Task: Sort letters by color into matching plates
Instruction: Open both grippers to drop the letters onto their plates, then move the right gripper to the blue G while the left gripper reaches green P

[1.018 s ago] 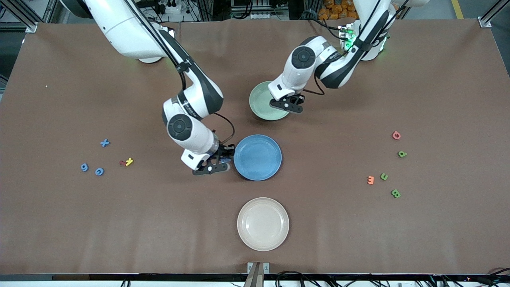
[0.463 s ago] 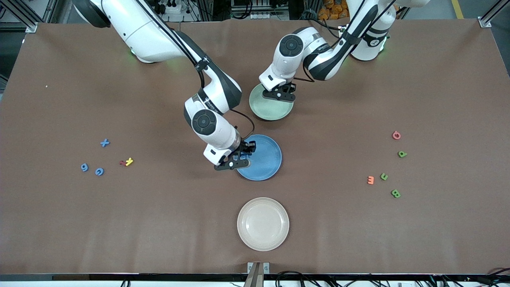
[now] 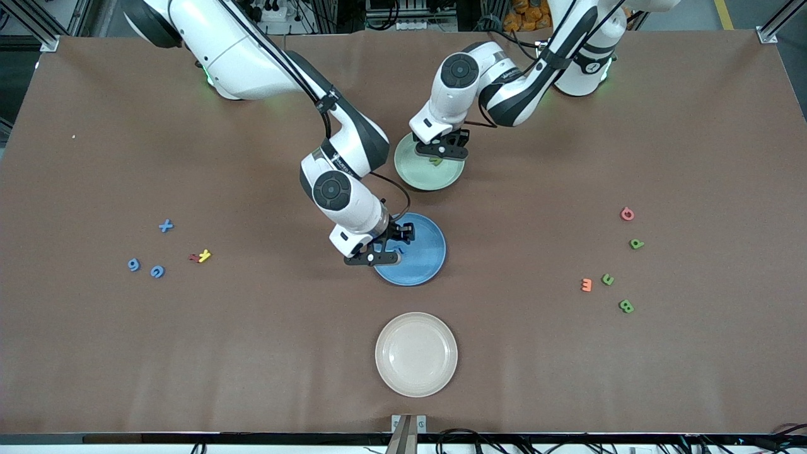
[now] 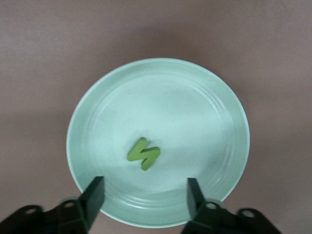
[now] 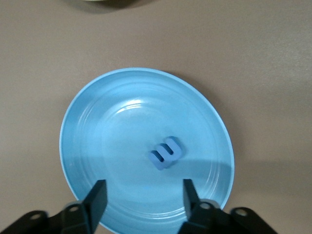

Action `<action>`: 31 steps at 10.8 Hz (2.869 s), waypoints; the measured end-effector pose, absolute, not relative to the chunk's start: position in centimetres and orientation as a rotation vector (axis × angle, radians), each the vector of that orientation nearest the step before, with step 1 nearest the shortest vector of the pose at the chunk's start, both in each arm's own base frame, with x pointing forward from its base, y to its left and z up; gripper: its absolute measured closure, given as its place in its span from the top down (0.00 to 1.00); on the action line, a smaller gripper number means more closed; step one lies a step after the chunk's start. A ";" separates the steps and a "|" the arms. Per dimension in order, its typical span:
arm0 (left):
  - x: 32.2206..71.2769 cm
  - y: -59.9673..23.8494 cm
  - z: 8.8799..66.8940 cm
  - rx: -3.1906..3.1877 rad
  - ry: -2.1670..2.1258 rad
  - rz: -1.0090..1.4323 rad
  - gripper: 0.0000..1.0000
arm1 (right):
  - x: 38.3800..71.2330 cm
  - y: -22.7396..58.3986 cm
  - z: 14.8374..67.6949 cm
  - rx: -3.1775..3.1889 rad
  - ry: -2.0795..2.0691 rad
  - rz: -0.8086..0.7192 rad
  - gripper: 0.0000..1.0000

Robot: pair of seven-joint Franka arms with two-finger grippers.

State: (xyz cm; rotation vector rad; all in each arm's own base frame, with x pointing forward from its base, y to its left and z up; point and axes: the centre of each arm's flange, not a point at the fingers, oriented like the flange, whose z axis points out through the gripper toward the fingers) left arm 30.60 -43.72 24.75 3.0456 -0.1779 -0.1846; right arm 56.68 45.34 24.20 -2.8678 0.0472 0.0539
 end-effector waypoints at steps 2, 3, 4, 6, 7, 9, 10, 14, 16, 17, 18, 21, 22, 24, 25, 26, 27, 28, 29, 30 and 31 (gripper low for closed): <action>32.0 -42.2 25.6 3.080 -0.198 -0.194 0.99 | 57.0 45.2 24.5 -2.865 0.054 0.045 0.95; 33.5 -40.7 26.4 3.097 -0.232 -0.190 1.00 | 57.3 45.0 24.7 -2.869 0.047 0.032 1.00; 35.3 -38.9 27.4 3.110 -0.258 -0.180 1.00 | 57.8 44.2 24.8 -2.881 0.032 0.037 1.00; 38.4 -35.2 28.8 3.125 -0.317 -0.169 1.00 | 59.3 40.8 25.5 -2.952 -0.002 0.078 1.00; 40.0 -33.3 29.1 3.121 -0.359 -0.164 1.00 | 60.5 38.2 26.8 -2.999 -0.005 0.077 1.00; 43.2 -29.0 29.1 3.111 -0.425 -0.161 1.00 | 62.9 31.8 29.6 -3.040 -0.017 0.066 1.00; 44.6 -26.7 28.9 3.107 -0.455 -0.161 1.00 | 63.5 28.2 30.4 -3.050 -0.044 0.070 1.00; 48.6 -18.4 28.7 3.102 -0.527 -0.159 0.98 | 64.7 14.9 30.5 -3.088 0.068 0.095 1.00; 50.3 -13.3 28.7 3.092 -0.599 -0.141 0.98 | 65.6 8.4 30.2 -3.085 0.212 0.100 1.00; 51.0 -11.1 28.7 3.089 -0.621 -0.125 0.98 | 65.9 5.1 30.1 -3.078 0.288 0.101 1.00; 51.4 -9.3 28.7 3.086 -0.646 -0.105 0.97 | 66.0 2.1 30.0 -3.071 0.357 0.103 1.00; 52.5 -4.2 27.9 3.066 -0.778 -0.050 0.96 | 65.6 -4.7 29.4 -3.058 0.648 0.116 1.00; 52.8 -2.0 27.1 3.052 -0.853 -0.038 0.95 | 65.5 -5.6 29.2 -3.036 0.780 0.116 1.00; 53.0 0.6 25.2 3.010 -1.019 -0.039 0.93 | 65.2 -7.2 28.8 -2.994 0.947 0.113 1.00; 53.0 1.3 24.4 2.983 -1.100 -0.046 0.94 | 65.1 -8.6 28.3 -2.978 0.995 0.097 1.00; 53.0 2.1 23.6 2.958 -1.175 -0.048 0.94 | 65.0 -10.3 27.6 -2.961 1.033 0.072 1.00; 53.1 3.3 23.1 2.937 -1.246 -0.044 0.94 | 64.9 -11.7 26.7 -2.947 1.064 0.055 1.00; 53.0 4.7 22.5 2.917 -1.310 -0.046 0.94 | 64.8 -12.7 25.8 -2.937 1.086 0.051 1.00; 53.0 6.0 22.0 2.900 -1.354 -0.048 0.93 | 64.8 -13.3 25.0 -2.930 1.099 0.041 1.00; 52.9 6.9 21.6 2.884 -1.387 -0.055 0.92 | 64.9 -13.5 24.1 -2.925 1.103 0.027 1.00; 52.9 7.6 21.2 2.877 -1.402 -0.054 0.90 | 65.0 -13.5 23.2 -2.923 1.102 0.014 1.00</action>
